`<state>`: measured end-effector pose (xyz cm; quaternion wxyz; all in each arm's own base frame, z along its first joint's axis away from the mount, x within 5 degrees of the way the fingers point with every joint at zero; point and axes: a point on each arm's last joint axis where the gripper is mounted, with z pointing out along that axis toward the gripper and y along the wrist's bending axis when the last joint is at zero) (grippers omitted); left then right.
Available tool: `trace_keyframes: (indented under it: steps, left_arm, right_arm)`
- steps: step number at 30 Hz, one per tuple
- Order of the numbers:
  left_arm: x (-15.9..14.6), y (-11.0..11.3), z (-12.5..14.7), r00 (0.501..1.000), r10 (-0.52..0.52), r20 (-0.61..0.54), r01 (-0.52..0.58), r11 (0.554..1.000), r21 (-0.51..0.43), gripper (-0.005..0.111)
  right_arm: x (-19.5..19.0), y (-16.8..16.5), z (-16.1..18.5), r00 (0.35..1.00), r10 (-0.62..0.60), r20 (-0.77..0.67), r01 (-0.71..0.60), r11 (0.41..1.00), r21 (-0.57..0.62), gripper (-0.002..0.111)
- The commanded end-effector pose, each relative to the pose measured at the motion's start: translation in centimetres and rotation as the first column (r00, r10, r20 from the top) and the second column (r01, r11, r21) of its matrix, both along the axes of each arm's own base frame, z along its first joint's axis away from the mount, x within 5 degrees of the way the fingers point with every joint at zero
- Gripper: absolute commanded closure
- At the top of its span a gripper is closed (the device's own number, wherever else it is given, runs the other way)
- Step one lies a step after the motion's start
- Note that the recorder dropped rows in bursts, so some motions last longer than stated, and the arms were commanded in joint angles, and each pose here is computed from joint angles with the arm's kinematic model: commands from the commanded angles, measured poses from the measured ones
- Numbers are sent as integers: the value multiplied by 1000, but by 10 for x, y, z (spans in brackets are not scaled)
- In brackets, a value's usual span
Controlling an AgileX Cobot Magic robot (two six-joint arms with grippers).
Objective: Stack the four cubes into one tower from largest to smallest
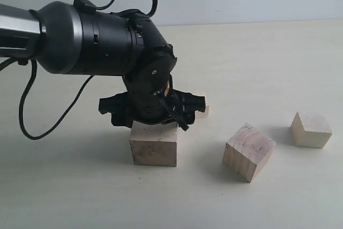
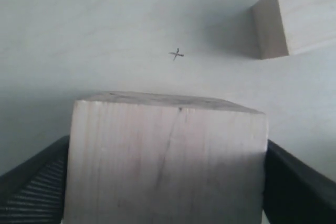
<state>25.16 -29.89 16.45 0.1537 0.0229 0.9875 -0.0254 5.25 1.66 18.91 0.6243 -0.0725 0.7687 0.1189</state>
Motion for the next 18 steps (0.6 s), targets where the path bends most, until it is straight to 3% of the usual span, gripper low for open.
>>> trace_keyframes:
  steps: [1, 18]
  left_arm:
    - [-1, 1, -3, 999, 41, -22, -41, 999, -11, 19]
    - [-3, 0, -3, 986, 156, -56, -158, 986, -44, 19]
  right_arm:
    - [0, -1, 0, 1000, -8, 17, 8, 1000, -4, 108]
    - [0, -1, 0, 1000, -8, 17, 8, 1000, -4, 108]
